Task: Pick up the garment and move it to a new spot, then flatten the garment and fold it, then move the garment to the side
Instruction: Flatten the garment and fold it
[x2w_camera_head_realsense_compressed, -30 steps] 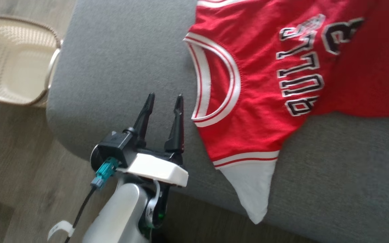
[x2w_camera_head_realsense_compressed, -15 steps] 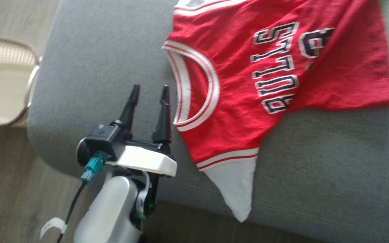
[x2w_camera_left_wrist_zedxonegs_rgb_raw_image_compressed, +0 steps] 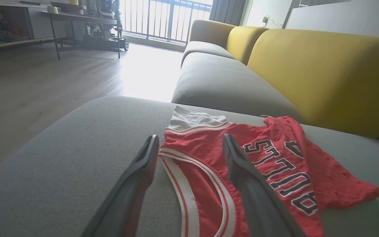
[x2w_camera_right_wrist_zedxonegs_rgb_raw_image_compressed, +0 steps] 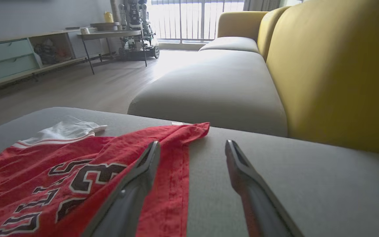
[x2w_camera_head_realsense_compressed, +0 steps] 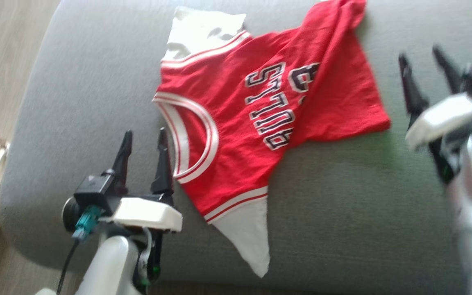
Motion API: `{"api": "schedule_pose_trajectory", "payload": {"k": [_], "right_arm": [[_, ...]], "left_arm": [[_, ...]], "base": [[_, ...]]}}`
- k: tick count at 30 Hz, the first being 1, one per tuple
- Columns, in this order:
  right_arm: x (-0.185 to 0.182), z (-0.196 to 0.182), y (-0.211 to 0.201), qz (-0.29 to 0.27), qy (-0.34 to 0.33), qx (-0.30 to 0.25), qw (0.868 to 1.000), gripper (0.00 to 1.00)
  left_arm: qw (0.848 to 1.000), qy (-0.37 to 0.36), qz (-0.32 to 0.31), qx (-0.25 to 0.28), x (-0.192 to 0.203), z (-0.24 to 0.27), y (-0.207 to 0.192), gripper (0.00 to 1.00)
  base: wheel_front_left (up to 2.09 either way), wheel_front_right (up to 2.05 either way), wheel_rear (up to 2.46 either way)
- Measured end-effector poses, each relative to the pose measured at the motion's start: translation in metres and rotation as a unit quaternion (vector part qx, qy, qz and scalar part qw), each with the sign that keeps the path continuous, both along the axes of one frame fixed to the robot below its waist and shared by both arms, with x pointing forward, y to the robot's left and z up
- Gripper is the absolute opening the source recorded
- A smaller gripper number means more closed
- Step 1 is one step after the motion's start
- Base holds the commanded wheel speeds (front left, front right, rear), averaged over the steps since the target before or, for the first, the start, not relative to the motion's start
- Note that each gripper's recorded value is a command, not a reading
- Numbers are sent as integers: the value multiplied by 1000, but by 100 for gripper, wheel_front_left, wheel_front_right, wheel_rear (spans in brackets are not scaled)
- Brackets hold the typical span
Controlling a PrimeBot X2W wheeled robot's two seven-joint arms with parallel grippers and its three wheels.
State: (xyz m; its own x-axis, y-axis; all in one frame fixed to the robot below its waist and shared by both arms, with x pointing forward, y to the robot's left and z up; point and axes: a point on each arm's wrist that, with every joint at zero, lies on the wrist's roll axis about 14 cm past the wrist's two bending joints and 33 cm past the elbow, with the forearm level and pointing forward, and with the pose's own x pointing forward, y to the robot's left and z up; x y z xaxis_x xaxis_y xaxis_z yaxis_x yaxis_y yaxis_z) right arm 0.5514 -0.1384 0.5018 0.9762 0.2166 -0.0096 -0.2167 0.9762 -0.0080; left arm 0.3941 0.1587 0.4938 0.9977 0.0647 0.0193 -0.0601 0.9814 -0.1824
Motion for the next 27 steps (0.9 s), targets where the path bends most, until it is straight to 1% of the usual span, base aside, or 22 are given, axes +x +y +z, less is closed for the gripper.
{"api": "schedule_pose_trajectory", "payload": {"k": [5,6,10,13,17,21,24,27], "right_arm": [[-57,-17,-23,-48,14,48,998,100],[-57,-17,-23,-48,14,48,998,100],[-97,-35,-37,-81,37,71,993,100],[-116,-46,-46,-100,53,77,991,100],[-120,-47,-45,-98,61,78,990,100],[-117,-53,-40,-93,78,79,989,100],[-109,-59,-37,-95,94,96,986,100],[-96,-67,-23,-83,118,111,983,100]], "left_arm": [[1000,-4,-16,-1,-11,2,-9,100],[1000,-4,-16,-1,-11,2,-9,100],[1000,-3,-31,-5,-19,1,-18,100],[999,-7,-46,-4,-21,3,-26,100],[998,-7,-61,-3,-22,4,-36,100],[998,-3,-60,-3,-23,1,-35,100],[998,3,-61,-3,-25,-3,-36,100],[999,11,-52,-1,-25,-7,-31,100]], "base": [[0,0,0],[0,0,0],[0,0,0],[0,0,0],[0,0,0],[0,0,0],[0,0,0],[0,0,0]]}}
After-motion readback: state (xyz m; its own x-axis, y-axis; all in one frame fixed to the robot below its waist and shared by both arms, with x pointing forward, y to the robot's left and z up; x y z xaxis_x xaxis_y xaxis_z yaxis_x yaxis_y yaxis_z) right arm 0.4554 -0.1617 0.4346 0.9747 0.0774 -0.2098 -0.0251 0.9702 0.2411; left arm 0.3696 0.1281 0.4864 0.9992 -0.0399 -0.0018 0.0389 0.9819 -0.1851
